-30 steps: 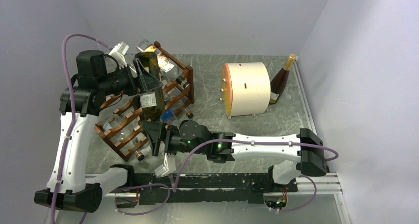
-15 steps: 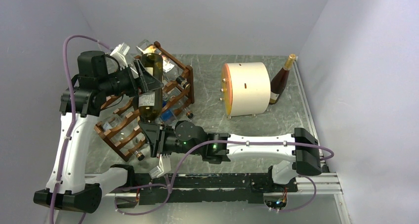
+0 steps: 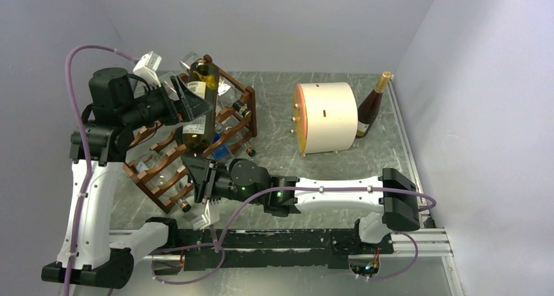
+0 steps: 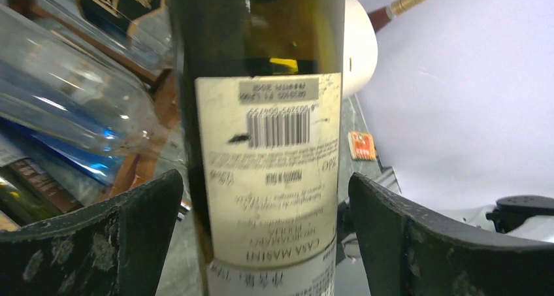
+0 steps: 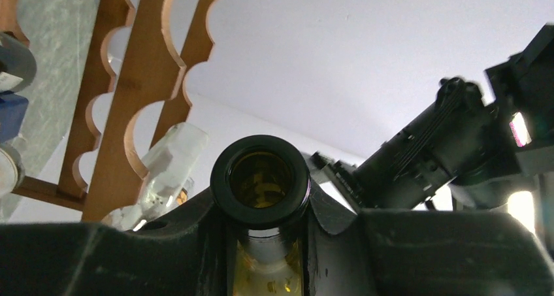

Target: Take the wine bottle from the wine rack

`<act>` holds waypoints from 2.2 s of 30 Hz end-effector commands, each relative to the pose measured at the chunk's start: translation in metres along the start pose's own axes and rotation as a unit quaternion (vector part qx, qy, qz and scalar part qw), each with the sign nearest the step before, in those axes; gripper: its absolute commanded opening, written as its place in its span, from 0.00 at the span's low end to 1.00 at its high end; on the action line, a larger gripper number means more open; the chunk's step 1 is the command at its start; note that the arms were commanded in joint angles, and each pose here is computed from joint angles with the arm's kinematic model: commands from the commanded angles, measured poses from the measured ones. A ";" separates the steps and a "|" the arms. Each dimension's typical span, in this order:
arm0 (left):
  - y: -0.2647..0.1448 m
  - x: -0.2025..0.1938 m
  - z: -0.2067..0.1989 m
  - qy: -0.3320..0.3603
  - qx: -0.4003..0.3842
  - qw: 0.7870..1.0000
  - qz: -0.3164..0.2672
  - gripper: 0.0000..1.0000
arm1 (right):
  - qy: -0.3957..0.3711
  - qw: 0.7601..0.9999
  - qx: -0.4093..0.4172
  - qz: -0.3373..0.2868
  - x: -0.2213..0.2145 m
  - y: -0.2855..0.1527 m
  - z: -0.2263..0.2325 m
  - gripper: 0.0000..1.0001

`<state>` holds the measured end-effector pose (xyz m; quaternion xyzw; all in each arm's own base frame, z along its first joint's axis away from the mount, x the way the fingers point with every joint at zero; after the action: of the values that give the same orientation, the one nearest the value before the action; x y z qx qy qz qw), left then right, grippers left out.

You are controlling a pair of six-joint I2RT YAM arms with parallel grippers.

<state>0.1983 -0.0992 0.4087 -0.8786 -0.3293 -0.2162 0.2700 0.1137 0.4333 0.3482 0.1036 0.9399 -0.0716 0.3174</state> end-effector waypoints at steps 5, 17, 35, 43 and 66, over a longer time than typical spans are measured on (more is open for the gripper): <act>-0.041 0.020 -0.025 0.044 0.032 0.991 -0.126 1.00 | 0.000 0.989 -0.076 0.128 -0.059 -0.038 -0.048 0.00; -0.064 0.018 -0.027 0.052 0.039 0.978 -0.199 0.99 | 0.180 0.897 -0.129 0.384 -0.158 -0.121 -0.041 0.00; -0.044 0.011 -0.013 0.039 0.026 0.983 -0.175 0.99 | 0.501 0.617 -0.229 0.562 -0.207 -0.296 -0.004 0.00; -0.039 0.009 -0.007 0.037 0.029 0.985 -0.167 0.99 | 0.509 0.497 -0.247 0.658 -0.197 -0.332 0.006 0.00; -0.040 0.008 -0.009 0.043 0.029 0.987 -0.155 1.00 | 0.510 0.337 -0.305 0.730 -0.207 -0.402 0.174 0.00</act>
<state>0.1768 -0.0733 0.4248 -0.7966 -0.4632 -0.2659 0.2830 0.2631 -0.0155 0.3361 0.7371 0.4232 0.4512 -0.2722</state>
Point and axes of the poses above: each gripper's point midway between its finger pads, its own y axis out along the fingers, its own z axis along the line the jaws close on, x = y × z, the point moved 7 cm from there along -y, back along the fingers, and after that the axes turned 12 degrees about -y, right-handed, at the moved point
